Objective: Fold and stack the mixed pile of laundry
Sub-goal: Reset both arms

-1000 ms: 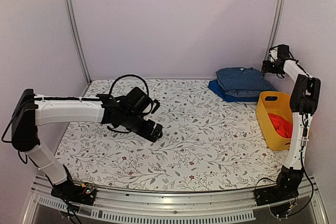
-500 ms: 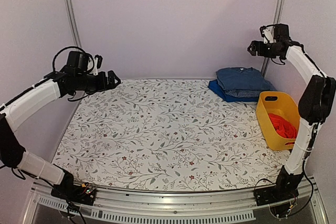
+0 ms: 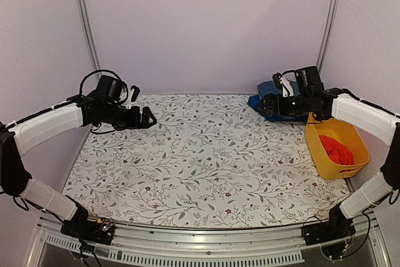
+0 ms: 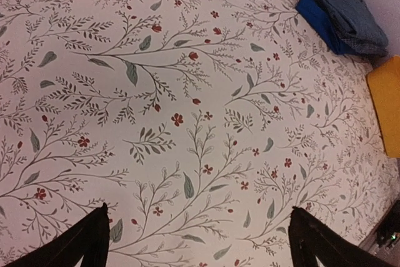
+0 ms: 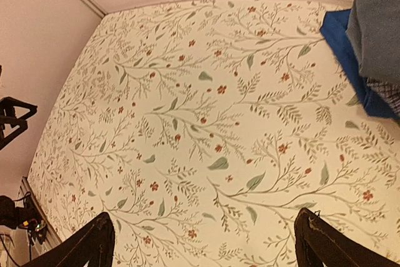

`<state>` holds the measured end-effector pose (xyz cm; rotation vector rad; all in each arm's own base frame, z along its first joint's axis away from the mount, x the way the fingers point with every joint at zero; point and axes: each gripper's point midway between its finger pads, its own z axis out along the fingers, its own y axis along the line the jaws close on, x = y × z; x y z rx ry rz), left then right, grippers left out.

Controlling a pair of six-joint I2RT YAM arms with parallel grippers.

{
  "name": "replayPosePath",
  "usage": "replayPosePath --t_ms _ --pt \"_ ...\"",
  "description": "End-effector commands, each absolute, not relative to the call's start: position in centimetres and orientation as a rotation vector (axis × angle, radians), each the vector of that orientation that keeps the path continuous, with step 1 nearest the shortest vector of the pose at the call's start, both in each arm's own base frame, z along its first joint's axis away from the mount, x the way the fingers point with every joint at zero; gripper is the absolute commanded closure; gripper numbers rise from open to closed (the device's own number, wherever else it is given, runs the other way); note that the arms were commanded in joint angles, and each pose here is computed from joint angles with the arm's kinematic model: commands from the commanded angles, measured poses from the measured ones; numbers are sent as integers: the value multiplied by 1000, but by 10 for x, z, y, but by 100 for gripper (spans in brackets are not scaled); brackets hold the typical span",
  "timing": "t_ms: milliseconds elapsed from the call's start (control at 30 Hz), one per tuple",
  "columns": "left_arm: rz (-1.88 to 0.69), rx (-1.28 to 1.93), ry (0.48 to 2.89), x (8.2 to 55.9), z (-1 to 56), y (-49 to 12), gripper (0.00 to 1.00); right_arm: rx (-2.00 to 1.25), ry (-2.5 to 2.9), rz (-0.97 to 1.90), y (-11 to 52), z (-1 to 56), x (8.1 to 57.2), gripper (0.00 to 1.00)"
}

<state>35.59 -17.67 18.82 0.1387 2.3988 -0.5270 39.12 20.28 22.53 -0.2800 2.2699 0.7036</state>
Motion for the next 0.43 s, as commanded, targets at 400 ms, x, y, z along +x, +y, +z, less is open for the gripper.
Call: replayPosePath --t_ms 400 --pt "-579 128 2488 293 123 -191 1 -222 2362 904 259 145 268 1"
